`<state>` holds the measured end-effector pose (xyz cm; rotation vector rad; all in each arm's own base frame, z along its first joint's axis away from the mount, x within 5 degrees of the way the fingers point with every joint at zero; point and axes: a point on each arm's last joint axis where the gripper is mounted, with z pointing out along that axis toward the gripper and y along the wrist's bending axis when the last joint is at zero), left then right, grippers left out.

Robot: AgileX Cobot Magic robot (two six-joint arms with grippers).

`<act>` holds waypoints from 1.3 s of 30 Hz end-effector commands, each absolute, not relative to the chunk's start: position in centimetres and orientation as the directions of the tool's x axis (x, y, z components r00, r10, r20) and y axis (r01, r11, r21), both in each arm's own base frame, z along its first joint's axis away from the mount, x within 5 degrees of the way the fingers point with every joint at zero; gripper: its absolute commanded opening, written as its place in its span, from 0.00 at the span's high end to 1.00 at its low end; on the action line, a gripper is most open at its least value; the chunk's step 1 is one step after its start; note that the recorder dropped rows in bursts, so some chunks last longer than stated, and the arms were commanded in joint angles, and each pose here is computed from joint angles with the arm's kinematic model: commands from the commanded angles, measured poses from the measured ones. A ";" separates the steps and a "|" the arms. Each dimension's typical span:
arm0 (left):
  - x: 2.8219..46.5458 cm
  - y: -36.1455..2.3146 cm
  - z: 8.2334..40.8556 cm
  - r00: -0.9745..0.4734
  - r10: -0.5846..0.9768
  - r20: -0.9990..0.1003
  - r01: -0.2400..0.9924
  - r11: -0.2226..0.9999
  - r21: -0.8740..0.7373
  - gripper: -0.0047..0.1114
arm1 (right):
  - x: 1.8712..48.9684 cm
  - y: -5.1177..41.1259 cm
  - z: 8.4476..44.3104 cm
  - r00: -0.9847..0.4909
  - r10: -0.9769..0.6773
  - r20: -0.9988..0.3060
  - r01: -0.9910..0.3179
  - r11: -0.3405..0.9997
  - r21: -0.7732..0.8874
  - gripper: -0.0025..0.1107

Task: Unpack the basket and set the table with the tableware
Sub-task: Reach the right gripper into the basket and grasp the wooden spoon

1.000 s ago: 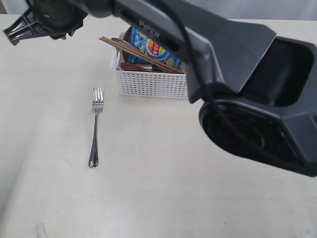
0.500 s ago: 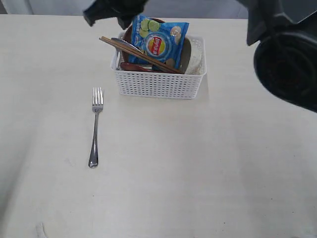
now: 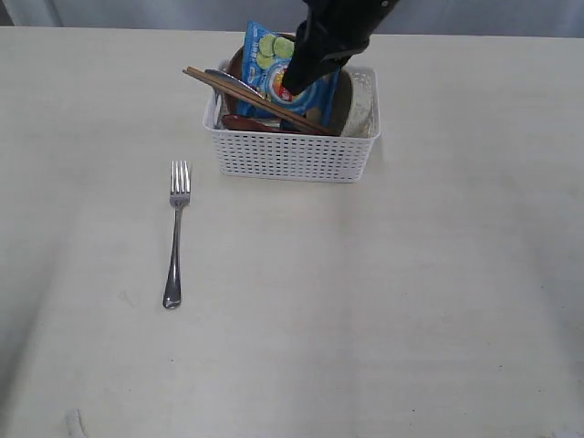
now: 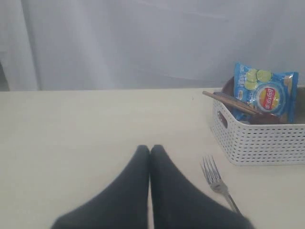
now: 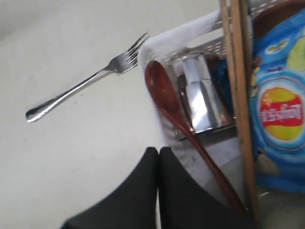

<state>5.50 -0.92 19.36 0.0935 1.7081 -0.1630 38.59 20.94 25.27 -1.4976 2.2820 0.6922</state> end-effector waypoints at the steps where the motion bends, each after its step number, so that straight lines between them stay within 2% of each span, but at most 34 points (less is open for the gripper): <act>1: 5.5 -0.9 19.4 -0.133 -0.036 -0.990 0.158 0.986 -0.057 0.96 | 39.3 19.9 26.5 -0.326 -0.713 -0.621 -0.945 0.271 0.185 0.85; 5: 5.5 -0.9 19.4 -0.133 -0.036 -0.990 0.158 0.986 -0.057 0.96 | 39.2 20.5 26.6 -0.286 -0.701 -0.653 -0.957 0.236 0.166 0.59; 7: 5.5 -0.9 19.4 -0.133 -0.036 -0.990 0.158 0.986 -0.057 0.96 | 39.2 21.2 26.2 -0.279 -0.703 -0.654 -0.959 0.234 0.158 0.54; 18: 5.5 -0.9 19.4 -0.133 -0.036 -0.990 0.158 0.986 -0.057 0.96 | 37.8 26.2 22.5 -0.185 -0.762 -0.620 -0.983 0.130 0.133 0.56; 27: 5.5 -0.9 19.4 -0.133 -0.036 -0.990 0.158 0.986 -0.057 0.96 | 38.6 26.4 20.3 -0.208 -0.774 -0.598 -0.978 0.160 0.133 0.56; 39: 5.5 -0.9 19.4 -0.133 -0.036 -0.990 0.158 0.986 -0.057 0.96 | 39.2 26.5 19.2 -0.221 -0.769 -0.600 -0.975 0.191 0.114 0.58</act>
